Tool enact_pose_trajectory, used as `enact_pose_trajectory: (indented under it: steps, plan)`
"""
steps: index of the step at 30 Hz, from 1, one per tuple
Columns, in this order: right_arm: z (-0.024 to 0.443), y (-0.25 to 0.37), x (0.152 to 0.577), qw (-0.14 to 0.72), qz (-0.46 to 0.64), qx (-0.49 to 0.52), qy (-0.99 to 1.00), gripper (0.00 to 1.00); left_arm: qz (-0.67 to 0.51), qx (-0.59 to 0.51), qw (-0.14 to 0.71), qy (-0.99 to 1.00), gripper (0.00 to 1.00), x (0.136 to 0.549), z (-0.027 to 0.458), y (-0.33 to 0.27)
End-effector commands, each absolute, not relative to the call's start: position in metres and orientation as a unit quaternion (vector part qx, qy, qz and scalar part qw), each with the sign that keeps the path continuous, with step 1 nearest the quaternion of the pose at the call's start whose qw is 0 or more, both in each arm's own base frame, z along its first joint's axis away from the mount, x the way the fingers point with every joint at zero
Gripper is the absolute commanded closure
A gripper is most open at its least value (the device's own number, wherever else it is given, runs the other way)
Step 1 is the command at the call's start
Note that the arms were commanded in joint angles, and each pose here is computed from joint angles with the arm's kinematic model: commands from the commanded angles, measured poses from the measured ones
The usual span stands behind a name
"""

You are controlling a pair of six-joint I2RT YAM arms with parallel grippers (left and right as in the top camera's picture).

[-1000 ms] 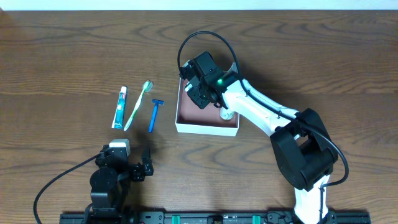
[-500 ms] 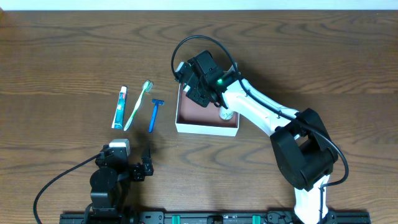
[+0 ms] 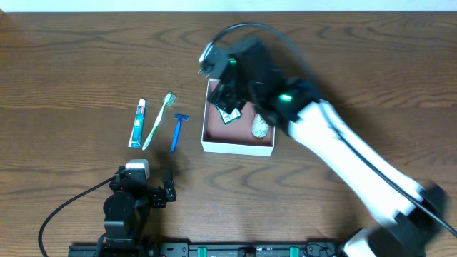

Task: Pack container
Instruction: 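Place the soap package into the box with the right gripper, then lift the right arm away to the upper right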

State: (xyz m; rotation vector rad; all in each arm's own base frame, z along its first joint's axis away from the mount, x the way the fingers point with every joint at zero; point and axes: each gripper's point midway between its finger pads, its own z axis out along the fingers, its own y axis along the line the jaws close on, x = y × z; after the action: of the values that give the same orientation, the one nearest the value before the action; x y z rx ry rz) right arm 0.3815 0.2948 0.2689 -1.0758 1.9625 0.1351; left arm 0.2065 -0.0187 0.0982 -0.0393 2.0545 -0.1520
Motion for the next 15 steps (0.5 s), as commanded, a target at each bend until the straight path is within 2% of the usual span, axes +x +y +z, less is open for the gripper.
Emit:
enact_pose_trajectory:
  steps: [1,4,9,15]
  plan:
    - [0.325,0.239,0.381,0.474,0.064,-0.285,0.831,0.01,-0.065,-0.018,0.512,0.856,0.02,0.206,0.094,-0.019]
    - [0.335,0.175,0.371,0.450,0.081,-0.149,0.877,0.01,-0.065,-0.017,0.512,0.856,0.02,0.206,0.094,-0.019]
    - [0.316,0.069,0.349,0.377,0.061,0.061,0.922,0.01,-0.065,-0.018,0.512,0.856,0.02,0.206,0.094,-0.019]
    - [0.294,0.001,0.331,0.309,0.066,0.208,0.926,0.01,-0.064,-0.017,0.515,0.855,0.02,0.207,0.095,-0.019]
